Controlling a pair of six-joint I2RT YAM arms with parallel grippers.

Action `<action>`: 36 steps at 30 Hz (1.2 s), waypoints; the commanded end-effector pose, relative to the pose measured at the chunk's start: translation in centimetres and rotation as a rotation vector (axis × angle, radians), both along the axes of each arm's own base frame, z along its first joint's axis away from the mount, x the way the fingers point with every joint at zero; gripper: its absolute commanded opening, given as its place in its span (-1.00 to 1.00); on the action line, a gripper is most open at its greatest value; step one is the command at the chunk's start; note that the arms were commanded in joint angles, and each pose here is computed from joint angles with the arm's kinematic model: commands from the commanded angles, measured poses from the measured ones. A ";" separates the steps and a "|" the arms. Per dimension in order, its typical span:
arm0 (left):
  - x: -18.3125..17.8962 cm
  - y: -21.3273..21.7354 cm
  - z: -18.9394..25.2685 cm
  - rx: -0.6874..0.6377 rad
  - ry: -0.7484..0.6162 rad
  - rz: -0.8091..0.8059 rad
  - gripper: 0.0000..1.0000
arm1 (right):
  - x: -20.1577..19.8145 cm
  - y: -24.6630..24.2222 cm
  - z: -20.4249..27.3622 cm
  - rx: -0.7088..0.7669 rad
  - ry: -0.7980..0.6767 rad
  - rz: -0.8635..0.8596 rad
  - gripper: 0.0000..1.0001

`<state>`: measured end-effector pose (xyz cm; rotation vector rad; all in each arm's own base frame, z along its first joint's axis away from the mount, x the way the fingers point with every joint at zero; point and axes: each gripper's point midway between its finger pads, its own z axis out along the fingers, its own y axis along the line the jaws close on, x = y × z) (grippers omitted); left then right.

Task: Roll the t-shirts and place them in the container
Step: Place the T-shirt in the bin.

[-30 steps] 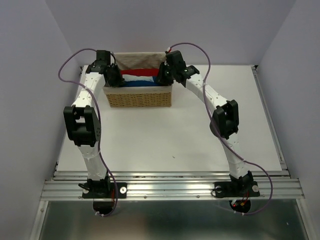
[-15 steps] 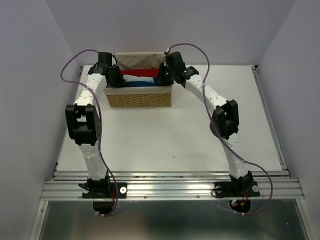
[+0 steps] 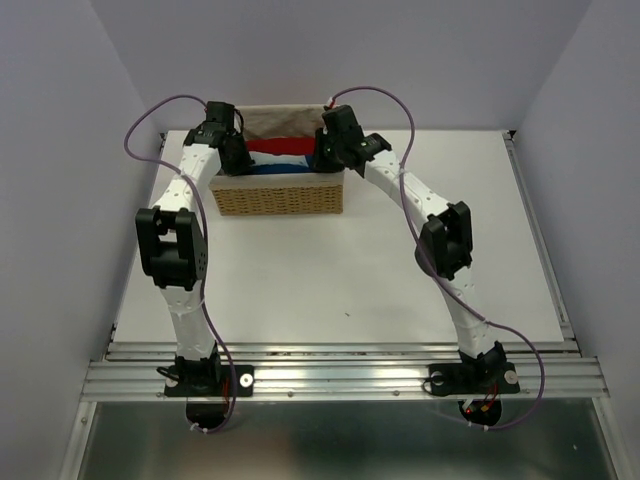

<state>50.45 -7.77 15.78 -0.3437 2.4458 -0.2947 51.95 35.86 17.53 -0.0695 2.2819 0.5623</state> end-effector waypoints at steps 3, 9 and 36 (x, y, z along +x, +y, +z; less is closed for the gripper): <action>-0.7 3.6 1.8 0.222 -0.005 0.094 -1.00 | -0.2 -1.1 0.0 -0.124 -0.027 -0.054 -0.99; -0.8 3.6 1.7 0.254 0.012 0.089 -1.00 | -0.8 -0.6 -0.5 -0.131 -0.005 -0.034 -0.99; -1.1 2.8 3.1 0.228 -0.001 0.047 -0.07 | -1.5 -0.8 2.0 -0.109 -0.045 -0.009 0.04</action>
